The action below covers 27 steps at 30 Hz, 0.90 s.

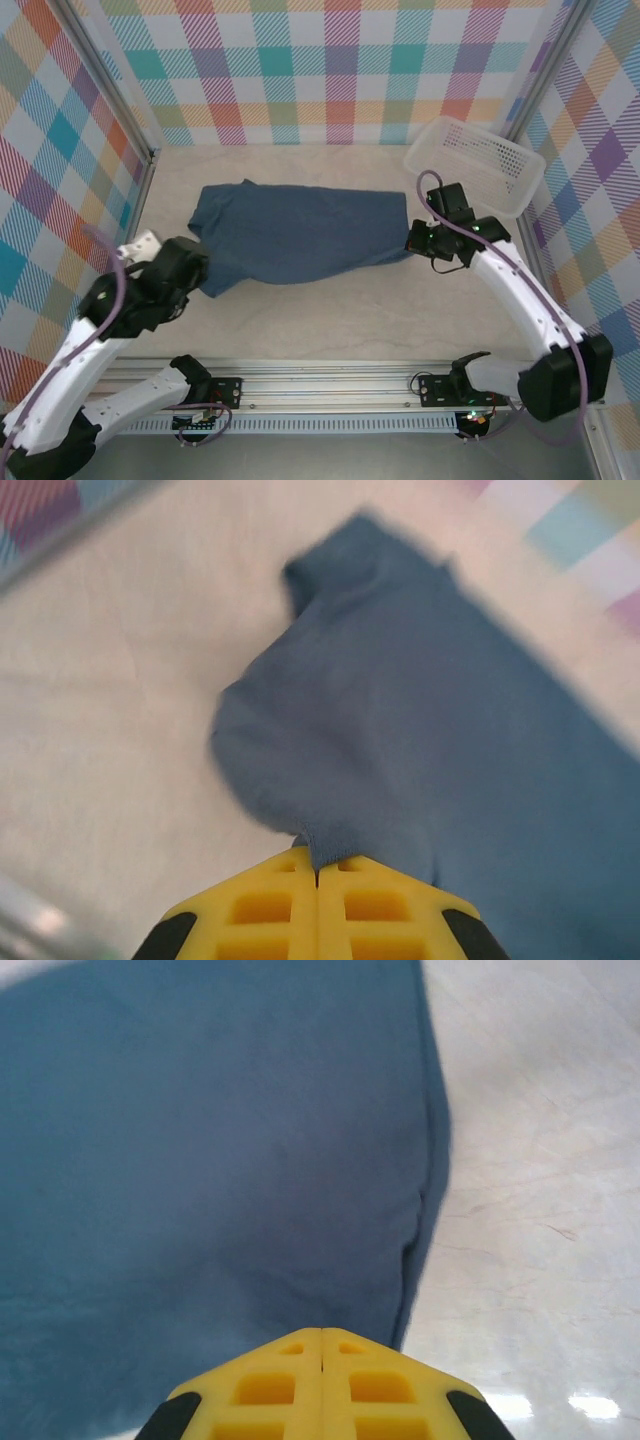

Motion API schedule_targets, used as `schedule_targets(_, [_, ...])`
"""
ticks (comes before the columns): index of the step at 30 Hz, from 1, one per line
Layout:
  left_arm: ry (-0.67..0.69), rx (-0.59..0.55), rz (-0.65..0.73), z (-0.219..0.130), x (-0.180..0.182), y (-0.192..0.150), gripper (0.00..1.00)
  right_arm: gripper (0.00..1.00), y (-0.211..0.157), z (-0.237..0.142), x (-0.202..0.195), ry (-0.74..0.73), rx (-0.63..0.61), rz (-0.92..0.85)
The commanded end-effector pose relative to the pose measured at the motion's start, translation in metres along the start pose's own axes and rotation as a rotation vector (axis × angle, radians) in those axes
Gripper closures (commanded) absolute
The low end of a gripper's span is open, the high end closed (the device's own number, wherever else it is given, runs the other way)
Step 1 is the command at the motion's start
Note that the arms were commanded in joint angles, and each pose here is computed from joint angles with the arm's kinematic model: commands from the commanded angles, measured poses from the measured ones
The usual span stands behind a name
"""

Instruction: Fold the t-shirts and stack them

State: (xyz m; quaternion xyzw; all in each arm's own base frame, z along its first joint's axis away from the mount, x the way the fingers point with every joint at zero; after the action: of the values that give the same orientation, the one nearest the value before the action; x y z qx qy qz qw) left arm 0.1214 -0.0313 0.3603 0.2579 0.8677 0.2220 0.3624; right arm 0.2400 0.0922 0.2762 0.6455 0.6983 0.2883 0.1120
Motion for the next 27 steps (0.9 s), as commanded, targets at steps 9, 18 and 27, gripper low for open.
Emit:
schedule_targets(9, [-0.390, -0.453, -0.024, -0.093, -0.102, 0.107, 1.00, 1.00, 0.074, -0.158, 0.040, 0.232, -0.611, -0.154])
schedule_targets(18, [-0.492, -0.539, 0.126, -0.116, -0.195, 0.146, 1.00, 1.00, 0.111, -0.230, 0.057, 0.298, -0.833, -0.169])
schedule_targets(27, [-0.486, -0.104, -0.085, 0.067, -0.242, 0.179, 1.00, 1.00, 0.187, -0.136, 0.072, 0.299, -0.745, -0.132])
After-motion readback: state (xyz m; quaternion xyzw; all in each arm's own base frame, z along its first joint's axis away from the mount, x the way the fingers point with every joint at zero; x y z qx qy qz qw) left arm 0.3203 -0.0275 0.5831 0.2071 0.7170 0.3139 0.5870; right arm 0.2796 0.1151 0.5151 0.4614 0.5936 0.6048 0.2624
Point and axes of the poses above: each hand's point on the last joint's axis, 136 mm out from that joint toward the fingers, its own z axis out along the fingers, its own x axis along the line the jaws close on, y = z × x, the point moved 9 cm from there along -z, back along the fingers, and after that the axes turned 15 degrees about -z, right-handed, at the moved point
